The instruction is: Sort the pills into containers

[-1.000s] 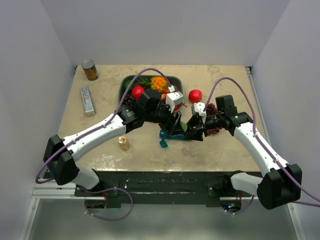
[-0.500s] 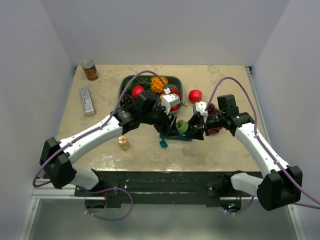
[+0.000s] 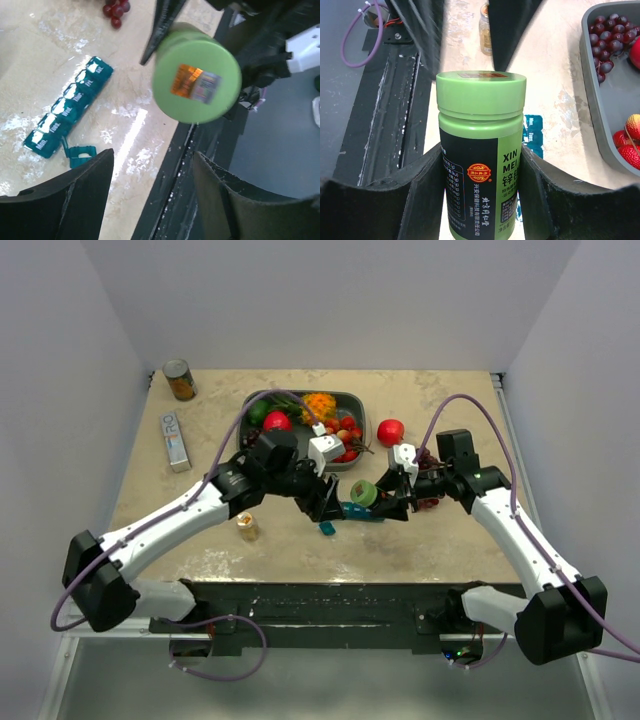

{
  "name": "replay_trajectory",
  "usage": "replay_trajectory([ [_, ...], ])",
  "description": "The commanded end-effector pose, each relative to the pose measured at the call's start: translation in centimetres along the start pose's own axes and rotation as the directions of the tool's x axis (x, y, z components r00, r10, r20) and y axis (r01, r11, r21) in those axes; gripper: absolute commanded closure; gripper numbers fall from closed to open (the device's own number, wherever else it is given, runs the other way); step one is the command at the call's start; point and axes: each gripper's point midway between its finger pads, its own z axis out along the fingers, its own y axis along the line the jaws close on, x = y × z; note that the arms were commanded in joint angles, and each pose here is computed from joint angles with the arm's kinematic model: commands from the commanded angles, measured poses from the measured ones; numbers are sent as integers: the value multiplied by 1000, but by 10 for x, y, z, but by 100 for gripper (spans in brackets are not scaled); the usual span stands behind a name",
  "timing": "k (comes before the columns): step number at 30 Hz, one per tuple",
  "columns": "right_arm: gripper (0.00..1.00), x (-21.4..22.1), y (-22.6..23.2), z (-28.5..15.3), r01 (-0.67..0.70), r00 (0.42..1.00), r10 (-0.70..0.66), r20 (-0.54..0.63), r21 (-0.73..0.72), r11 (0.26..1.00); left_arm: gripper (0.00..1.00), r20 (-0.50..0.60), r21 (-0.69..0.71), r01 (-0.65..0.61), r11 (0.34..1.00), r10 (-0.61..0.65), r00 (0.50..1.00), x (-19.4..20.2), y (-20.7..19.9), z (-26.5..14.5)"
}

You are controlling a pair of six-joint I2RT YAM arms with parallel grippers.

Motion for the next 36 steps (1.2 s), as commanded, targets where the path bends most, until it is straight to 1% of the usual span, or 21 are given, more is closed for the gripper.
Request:
replay_trajectory([
  [1,100,-16,2,-3,58,998,-57,40,-7,998,32,174,120,-51,991,30,984,-29,-42,-35],
  [2,100,-15,1,-3,57,998,-57,36,-3,998,29,218,127,-53,990,25,976,-39,-47,-39],
  [3,100,-15,1,-3,60,998,-60,37,-2,998,28,253,113,7,994,-36,967,-47,-48,-44],
  [4,100,-14,1,-3,59,998,-59,35,-2,998,25,275,95,51,994,-75,959,-50,-44,-45],
  [5,100,-14,1,-3,61,998,-61,31,-1,998,22,303,98,118,988,-143,942,-57,-44,-46],
  [6,100,-14,1,-3,63,998,-63,30,2,998,22,329,92,155,984,-177,928,-62,-42,-48],
  [9,100,-14,1,-4,65,998,-65,27,6,998,20,369,105,277,955,-296,881,-71,-36,-44],
  [12,100,-14,1,-4,68,997,-68,26,6,998,16,377,107,350,931,-364,852,-77,-31,-39],
  [13,100,-13,0,-4,66,997,-66,26,7,998,15,382,106,355,929,-367,848,-83,-33,-38],
  [16,100,-14,1,-4,68,997,-68,26,7,998,13,355,68,351,934,-351,866,-81,-31,-27],
  [21,100,-13,0,-4,65,998,-65,24,8,998,13,319,73,336,939,-341,884,-78,-35,-13],
  [26,100,-13,0,-4,65,998,-65,24,8,998,13,304,95,307,947,-321,897,-81,-44,-8],
  [29,100,-13,1,-3,65,998,-65,25,6,998,13,297,85,305,949,-316,901,-81,-42,-4],
  [33,100,-13,0,-4,64,998,-65,24,9,998,16,288,53,314,948,-315,904,-81,-37,3],
  [36,100,-13,1,-3,63,998,-64,25,7,998,23,283,36,309,951,-306,909,-81,-35,4],
])
